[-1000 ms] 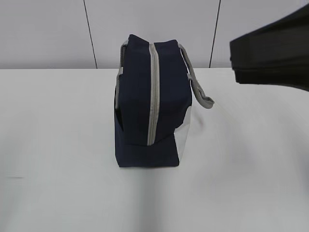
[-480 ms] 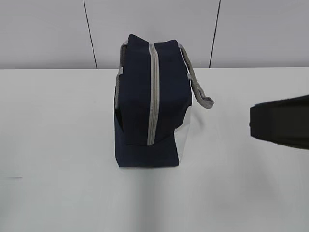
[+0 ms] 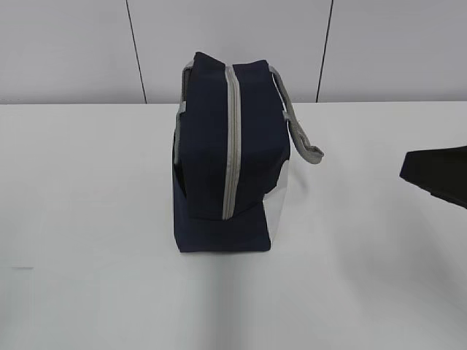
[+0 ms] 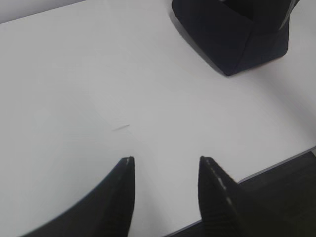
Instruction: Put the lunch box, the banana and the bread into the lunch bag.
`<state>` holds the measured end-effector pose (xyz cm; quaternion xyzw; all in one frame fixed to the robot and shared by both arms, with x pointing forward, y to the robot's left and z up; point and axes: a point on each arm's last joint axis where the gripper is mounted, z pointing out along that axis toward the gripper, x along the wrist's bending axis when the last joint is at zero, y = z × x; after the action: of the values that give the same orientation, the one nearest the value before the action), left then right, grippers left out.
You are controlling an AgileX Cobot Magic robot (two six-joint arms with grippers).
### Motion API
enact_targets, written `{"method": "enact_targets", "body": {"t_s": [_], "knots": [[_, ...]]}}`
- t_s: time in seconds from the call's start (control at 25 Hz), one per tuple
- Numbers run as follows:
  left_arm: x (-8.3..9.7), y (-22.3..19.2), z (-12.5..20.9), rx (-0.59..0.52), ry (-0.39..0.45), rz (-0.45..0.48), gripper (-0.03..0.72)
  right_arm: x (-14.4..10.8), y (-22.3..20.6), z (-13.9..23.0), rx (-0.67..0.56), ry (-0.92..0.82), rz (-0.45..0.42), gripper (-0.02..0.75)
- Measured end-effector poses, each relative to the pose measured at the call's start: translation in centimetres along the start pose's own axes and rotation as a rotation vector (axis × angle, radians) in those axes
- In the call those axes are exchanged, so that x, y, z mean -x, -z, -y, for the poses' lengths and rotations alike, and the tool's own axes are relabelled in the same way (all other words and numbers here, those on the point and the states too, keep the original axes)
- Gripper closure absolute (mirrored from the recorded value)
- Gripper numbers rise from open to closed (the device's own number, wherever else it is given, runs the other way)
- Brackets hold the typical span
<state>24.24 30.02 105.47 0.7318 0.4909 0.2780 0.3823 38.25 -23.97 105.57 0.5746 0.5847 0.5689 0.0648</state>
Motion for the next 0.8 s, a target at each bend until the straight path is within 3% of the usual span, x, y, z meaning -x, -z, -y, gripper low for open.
{"method": "enact_targets", "body": {"t_s": [0.2,0.44,0.8], "knots": [[0.0,0.0,0.0,0.000,0.000,0.000,0.389,2.1,-0.3,1.3,0.030,-0.036,0.123,0.279],[0.0,0.0,0.0,0.000,0.000,0.000,0.389,2.9,-0.4,2.4,0.012,-0.056,0.153,0.291],[0.0,0.0,0.0,0.000,0.000,0.000,0.390,3.6,-0.4,2.4,0.086,-0.139,0.198,0.294]]}}
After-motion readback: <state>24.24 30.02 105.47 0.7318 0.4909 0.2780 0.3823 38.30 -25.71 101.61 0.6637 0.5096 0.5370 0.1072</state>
